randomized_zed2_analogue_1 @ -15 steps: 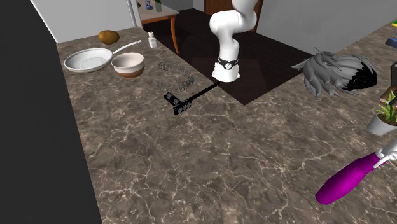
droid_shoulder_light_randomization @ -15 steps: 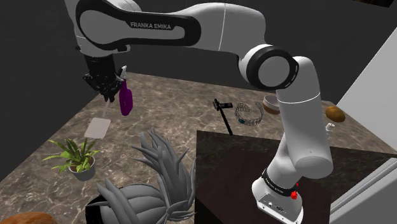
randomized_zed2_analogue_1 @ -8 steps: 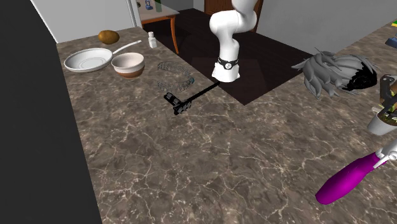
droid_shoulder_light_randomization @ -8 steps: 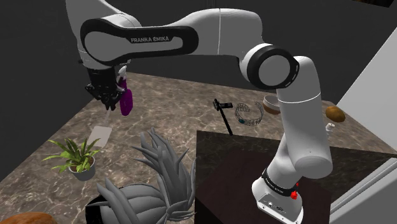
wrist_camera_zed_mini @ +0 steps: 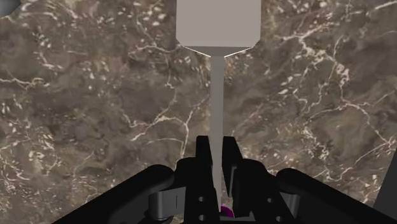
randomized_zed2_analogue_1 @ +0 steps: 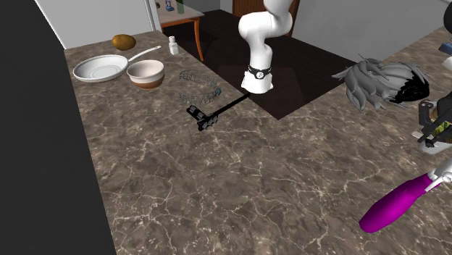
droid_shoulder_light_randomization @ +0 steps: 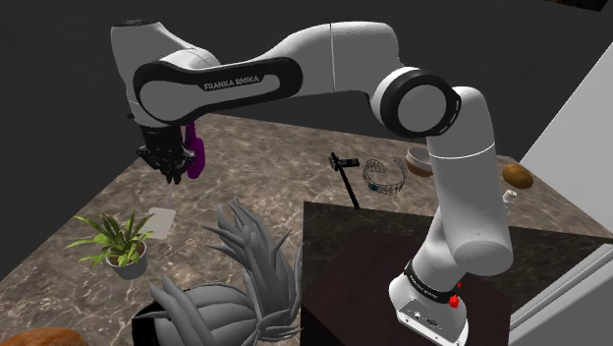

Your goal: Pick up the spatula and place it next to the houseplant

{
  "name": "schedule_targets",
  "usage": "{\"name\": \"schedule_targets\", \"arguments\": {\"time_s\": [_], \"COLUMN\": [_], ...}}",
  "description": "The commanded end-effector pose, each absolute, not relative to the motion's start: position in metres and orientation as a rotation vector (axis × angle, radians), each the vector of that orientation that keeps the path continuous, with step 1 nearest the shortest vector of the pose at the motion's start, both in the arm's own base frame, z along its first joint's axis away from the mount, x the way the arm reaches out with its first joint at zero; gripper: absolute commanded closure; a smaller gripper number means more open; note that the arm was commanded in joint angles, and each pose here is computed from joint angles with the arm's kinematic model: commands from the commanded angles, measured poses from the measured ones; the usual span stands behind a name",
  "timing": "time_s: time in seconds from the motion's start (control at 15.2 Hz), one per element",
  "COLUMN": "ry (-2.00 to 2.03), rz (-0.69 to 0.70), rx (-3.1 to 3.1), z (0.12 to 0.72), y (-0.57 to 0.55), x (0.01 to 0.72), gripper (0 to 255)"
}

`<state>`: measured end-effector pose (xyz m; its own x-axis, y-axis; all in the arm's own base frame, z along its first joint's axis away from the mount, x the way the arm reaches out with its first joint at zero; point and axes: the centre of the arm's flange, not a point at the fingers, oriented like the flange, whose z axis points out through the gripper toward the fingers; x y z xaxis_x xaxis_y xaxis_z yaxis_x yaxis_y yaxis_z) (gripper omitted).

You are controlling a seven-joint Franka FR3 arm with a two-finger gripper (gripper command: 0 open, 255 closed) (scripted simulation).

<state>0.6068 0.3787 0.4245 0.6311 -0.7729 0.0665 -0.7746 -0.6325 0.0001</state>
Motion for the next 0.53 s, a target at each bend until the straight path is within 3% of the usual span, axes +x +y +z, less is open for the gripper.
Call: {"name": "schedule_targets", "arguments": {"time_s": [0.0, 0.46], "ry": [-1.334, -1.334], "rz": [0.094, 0.094], "rx": [2.812, 2.812], "z": [0.414, 0.377], "y": [0.379, 0.379], "x": [0.607, 0.607], "gripper": [255, 255]}}
